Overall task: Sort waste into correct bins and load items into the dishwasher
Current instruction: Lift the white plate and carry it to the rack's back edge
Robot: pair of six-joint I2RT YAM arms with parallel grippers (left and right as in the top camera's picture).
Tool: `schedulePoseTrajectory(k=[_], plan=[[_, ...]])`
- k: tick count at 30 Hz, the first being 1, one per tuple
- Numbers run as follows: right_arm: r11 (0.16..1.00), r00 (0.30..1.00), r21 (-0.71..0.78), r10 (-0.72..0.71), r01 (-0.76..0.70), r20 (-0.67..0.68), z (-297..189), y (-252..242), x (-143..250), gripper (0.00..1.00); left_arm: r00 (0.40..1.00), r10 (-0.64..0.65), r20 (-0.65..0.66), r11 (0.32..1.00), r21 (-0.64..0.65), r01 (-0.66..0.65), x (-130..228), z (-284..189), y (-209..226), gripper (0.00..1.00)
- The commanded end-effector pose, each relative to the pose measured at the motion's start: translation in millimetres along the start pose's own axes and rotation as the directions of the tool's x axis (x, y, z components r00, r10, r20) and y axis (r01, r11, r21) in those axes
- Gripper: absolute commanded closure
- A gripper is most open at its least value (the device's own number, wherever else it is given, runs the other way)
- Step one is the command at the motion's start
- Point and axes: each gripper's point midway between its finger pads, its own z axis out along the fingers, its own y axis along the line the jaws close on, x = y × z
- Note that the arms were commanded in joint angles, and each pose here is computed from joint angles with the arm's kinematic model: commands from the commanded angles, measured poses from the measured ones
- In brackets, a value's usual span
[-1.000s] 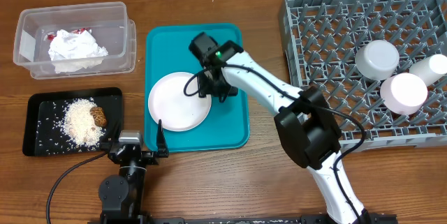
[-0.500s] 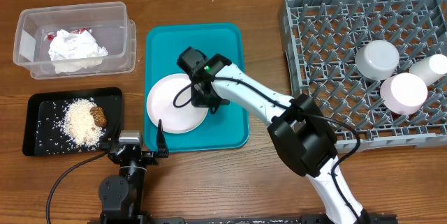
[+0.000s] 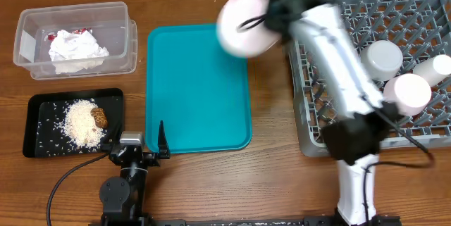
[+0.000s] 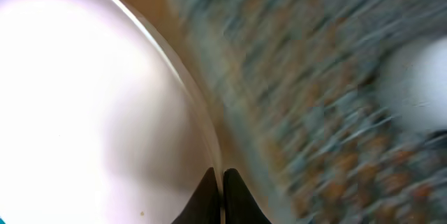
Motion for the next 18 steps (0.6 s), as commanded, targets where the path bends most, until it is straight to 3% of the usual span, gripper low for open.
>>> schedulePoseTrajectory(k=[1, 9, 18], plan=[[0.983, 0.974, 0.134, 0.098, -0.127, 0.206, -30.3, -72.9, -61.5, 0.96, 1.000, -0.006, 0.008, 1.000, -0.016, 0.006, 0.0, -0.2, 3.4, 0.00], [0.927, 0.960, 0.275, 0.207, -0.254, 0.189, 28.3, -149.1, -82.2, 0.96, 1.000, -0.006, 0.008, 1.000, -0.016, 0.006, 0.0, -0.2, 3.4, 0.00], [0.831, 0.931, 0.458, 0.177, -0.316, 0.320, 59.9, -195.4, -93.8, 0.96, 1.000, -0.006, 0.008, 1.000, -0.016, 0.006, 0.0, -0.2, 3.4, 0.00]])
